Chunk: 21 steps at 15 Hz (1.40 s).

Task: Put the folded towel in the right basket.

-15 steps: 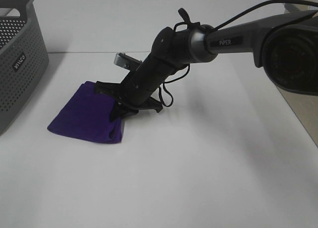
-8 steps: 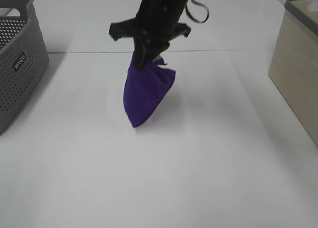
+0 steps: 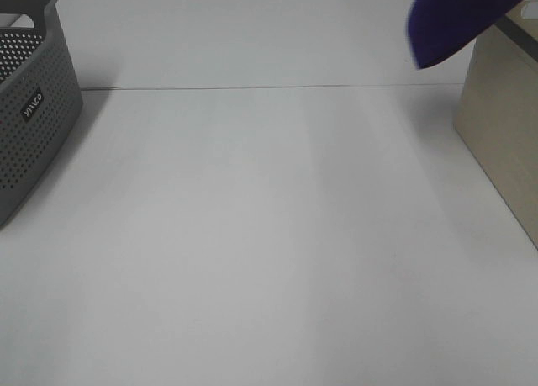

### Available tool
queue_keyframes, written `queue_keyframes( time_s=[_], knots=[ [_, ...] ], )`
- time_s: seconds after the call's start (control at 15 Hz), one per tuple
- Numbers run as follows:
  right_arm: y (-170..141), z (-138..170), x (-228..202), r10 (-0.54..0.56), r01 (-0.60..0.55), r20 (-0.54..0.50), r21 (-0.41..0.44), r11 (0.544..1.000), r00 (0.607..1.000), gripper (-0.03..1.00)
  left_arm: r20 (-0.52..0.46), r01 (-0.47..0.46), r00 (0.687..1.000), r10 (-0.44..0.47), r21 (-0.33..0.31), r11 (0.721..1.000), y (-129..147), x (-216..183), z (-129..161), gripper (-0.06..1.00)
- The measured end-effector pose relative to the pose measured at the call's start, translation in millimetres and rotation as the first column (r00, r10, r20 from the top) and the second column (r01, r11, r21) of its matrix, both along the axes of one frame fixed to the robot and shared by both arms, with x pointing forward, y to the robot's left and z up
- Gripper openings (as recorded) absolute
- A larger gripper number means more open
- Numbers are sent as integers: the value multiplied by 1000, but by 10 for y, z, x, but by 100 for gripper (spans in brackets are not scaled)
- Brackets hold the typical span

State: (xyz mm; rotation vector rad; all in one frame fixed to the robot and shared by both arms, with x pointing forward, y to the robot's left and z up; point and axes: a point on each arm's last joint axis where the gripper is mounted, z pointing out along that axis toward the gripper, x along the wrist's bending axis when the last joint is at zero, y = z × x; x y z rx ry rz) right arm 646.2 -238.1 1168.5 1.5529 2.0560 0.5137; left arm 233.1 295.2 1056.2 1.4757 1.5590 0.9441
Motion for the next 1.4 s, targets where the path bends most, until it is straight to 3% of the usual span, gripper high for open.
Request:
queue_keyframes(
  time_s=[0.07,0.13,0.2,0.47,0.73,0.8,0.87,1.0,1.07,1.2,1.4],
  knots=[
    [-270,123,-25,-79,79,50,9,997,996,4,0,0,1000,0,0,1000,0,0,0,99],
    [-834,260,-76,-247,243,112,45,969,963,4,0,0,1000,0,0,1000,0,0,0,99],
    [-1045,270,-97,-301,297,117,50,953,946,4,0,0,1000,0,0,1000,0,0,0,99],
    [-1496,112,-64,-403,402,73,40,915,912,4,0,0,1000,0,0,1000,0,0,0,99],
    [-1473,-124,83,-393,391,-4,93,916,920,6,0,0,1000,0,0,1000,0,0,0,99],
    [-1473,-167,109,-392,391,-16,99,915,920,14,0,0,1000,0,0,1000,0,0,0,99],
    [-1472,-205,133,-391,391,-25,98,915,920,29,0,0,1000,0,0,1000,0,0,0,99],
    [-1478,-252,160,-383,385,-33,89,919,923,75,0,0,1000,0,0,1000,0,0,0,99],
    [-1478,-256,163,-371,373,-34,80,924,928,87,0,0,1000,0,0,1000,0,0,0,99],
    [-1452,-270,175,-357,359,-42,107,927,933,96,0,0,1000,0,0,1000,0,0,0,99],
    [-1221,-257,225,-262,264,-37,192,945,964,97,0,0,1000,0,0,1000,0,0,0,99]
  ],
)
